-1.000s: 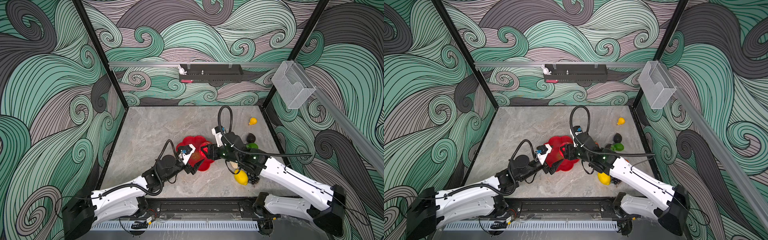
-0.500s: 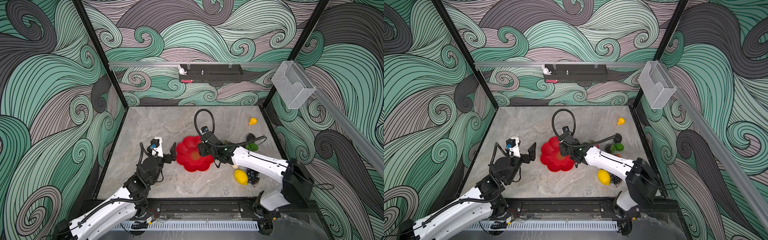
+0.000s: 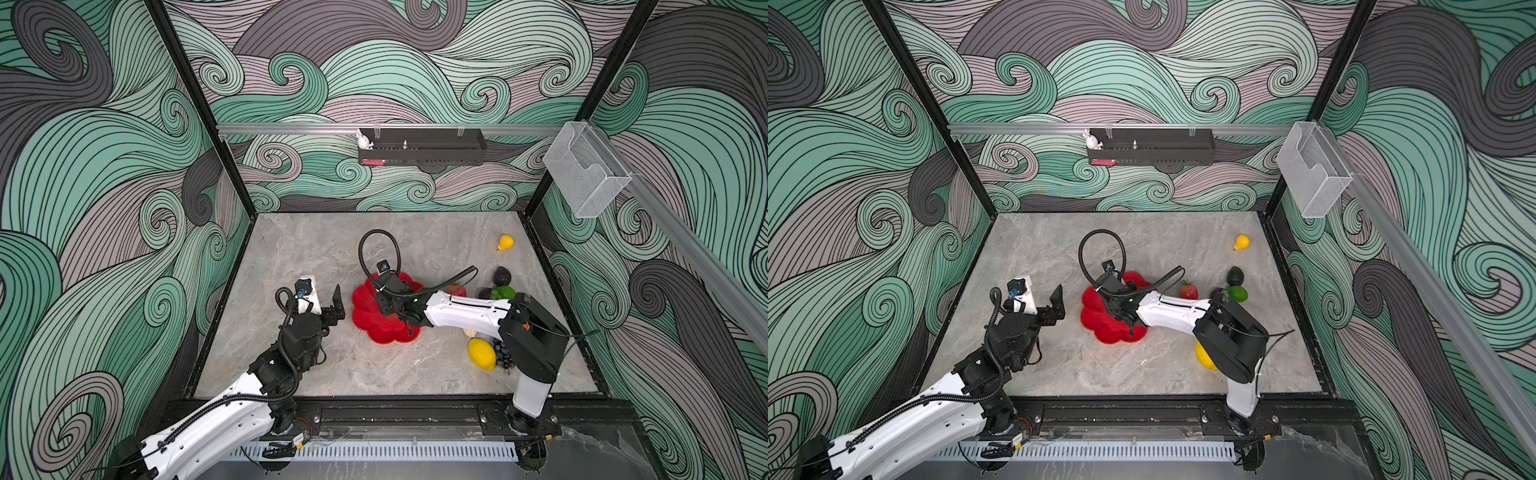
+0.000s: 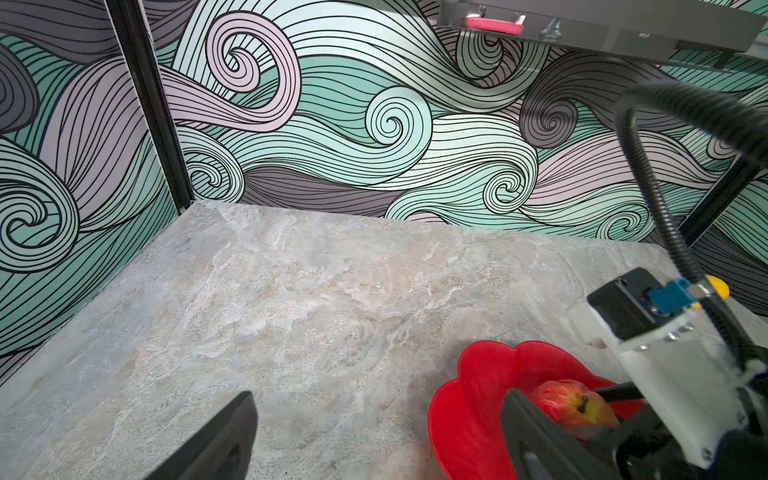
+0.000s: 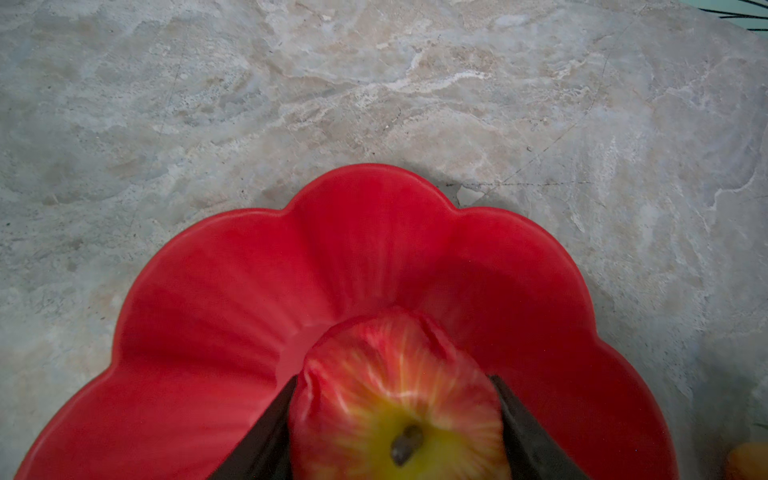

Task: Place and organize the fake fruits in the fruit bowl
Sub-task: 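Lower the red apple into the bowl with the right gripper while the left arm withdraws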

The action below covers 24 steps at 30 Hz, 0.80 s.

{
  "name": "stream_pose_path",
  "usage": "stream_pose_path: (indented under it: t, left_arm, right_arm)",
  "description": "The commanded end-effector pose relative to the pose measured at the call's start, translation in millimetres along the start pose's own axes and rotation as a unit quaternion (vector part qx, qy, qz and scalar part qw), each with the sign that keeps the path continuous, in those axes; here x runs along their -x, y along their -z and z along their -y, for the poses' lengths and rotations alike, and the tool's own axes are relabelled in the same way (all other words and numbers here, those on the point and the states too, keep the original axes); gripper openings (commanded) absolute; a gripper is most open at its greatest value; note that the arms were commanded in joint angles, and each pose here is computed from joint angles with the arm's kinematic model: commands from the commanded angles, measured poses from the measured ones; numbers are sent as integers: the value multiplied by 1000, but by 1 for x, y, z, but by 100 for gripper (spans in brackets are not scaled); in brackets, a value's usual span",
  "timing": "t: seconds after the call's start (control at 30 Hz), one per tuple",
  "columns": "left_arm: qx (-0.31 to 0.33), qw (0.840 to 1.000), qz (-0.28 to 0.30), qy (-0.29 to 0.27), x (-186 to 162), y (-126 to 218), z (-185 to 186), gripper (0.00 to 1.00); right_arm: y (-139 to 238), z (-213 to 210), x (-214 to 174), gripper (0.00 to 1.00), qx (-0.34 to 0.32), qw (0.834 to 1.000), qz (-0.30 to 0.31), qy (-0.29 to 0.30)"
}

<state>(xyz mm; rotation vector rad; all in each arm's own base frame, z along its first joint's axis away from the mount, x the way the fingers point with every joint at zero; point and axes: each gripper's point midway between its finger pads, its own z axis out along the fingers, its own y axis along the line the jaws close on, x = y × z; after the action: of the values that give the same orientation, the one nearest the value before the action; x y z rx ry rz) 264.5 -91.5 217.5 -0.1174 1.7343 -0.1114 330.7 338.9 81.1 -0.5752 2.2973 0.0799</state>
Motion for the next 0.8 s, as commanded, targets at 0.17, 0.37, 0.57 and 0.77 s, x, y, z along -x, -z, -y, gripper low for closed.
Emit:
stream_pose_path:
  t: [0.17,0.37,0.57,0.77]
  left_arm:
    - [35,999,4,1,7,-4,-9,94]
    - [36,999,1,2,5,-6,-9,94]
    - [36,999,3,3,6,-5,-10,94]
    - [37,999,2,2,6,-5,-11,94]
  right_arm:
    - [-19,-6,5,61,-19,1000,2,2]
    - [-28,-6,-5,69,-25,1000,-9,7]
    - [-28,-9,-8,79,-20,1000,-15,8]
    - [-23,-9,-5,91,-14,1000,-15,2]
